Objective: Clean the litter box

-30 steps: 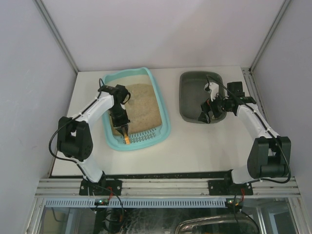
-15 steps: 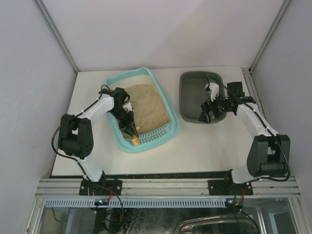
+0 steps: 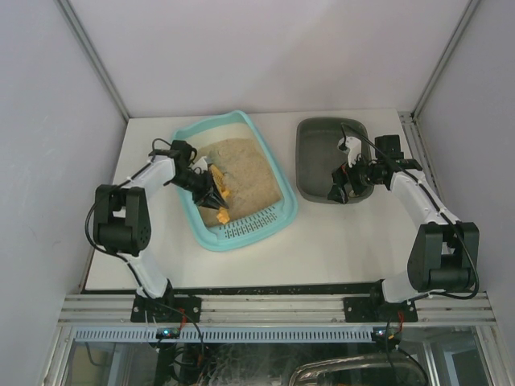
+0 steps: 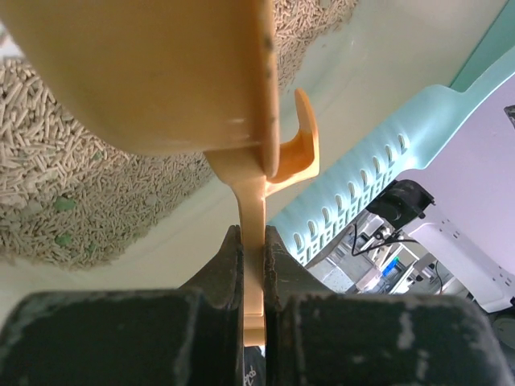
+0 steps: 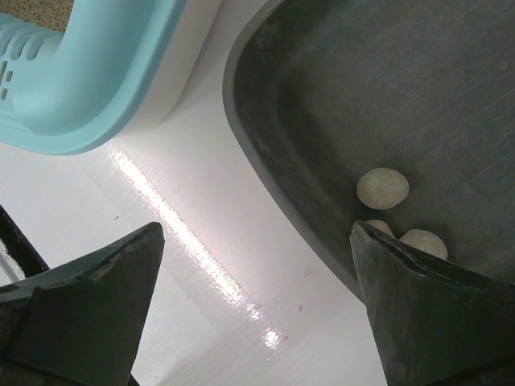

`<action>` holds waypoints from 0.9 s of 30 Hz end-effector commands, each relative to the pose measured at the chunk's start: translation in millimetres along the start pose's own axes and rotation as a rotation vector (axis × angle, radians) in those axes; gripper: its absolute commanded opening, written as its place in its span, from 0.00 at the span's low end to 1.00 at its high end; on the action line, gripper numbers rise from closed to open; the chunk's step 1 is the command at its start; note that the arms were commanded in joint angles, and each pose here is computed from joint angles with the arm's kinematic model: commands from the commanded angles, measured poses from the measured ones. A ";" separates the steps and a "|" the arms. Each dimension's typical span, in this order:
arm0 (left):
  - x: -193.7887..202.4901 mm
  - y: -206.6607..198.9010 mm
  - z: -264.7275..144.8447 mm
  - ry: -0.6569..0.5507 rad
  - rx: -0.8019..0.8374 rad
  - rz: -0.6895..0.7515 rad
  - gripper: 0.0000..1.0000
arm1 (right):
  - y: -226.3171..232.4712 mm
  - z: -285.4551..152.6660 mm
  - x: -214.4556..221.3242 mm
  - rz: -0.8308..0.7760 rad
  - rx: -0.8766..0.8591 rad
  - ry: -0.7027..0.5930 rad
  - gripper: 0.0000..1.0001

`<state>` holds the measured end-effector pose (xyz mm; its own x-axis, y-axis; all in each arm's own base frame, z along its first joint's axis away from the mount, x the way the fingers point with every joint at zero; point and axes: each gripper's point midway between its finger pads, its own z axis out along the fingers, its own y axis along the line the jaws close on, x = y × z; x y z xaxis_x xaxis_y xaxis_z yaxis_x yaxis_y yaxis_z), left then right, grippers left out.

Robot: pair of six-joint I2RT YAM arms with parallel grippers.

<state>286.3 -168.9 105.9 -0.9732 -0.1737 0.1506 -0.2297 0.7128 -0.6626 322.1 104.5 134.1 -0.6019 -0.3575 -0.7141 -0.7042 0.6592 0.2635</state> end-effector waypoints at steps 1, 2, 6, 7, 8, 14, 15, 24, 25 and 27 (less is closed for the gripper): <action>-7.5 13.9 9.7 0.009 -0.014 0.013 0.00 | -0.5 -3.2 -6.9 -0.008 -0.003 -0.031 1.00; -8.6 17.6 12.1 0.013 -0.025 0.005 0.00 | -0.9 -3.6 -7.0 -0.007 -0.002 -0.032 1.00; -13.5 34.7 18.7 0.029 -0.102 -0.025 0.00 | -2.2 -4.1 -6.1 0.001 -0.005 -0.034 1.00; -15.6 36.4 19.4 0.030 -0.114 -0.026 0.00 | -2.6 -4.4 -6.0 0.002 -0.003 -0.035 1.00; -17.5 39.2 20.2 0.030 -0.129 -0.030 0.00 | -3.1 -4.7 -5.9 0.003 -0.002 -0.035 1.00; -40.9 48.7 20.1 -0.010 -0.223 -0.053 0.00 | -4.5 -3.2 -11.0 -0.011 0.002 -0.040 1.00; -44.7 48.4 19.4 -0.016 -0.236 -0.063 0.00 | -6.7 -2.0 -15.4 -0.031 0.013 -0.035 1.00; -69.6 44.0 4.2 -0.072 -0.344 -0.074 0.00 | -26.4 39.6 -69.9 -0.461 0.036 0.093 1.00; -71.7 41.0 3.8 -0.075 -0.342 -0.069 0.00 | -31.6 44.4 -77.2 -0.573 0.029 0.073 1.00; -76.7 37.1 4.0 -0.079 -0.345 -0.062 0.00 | -42.9 53.4 -93.6 -0.736 0.043 0.026 1.00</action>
<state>345.2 -149.5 73.7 -0.9719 -0.2067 0.1126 -0.2353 0.8435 -0.4829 390.5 142.5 143.6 -0.3399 -0.6229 -0.7046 -0.8765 0.4814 -0.0028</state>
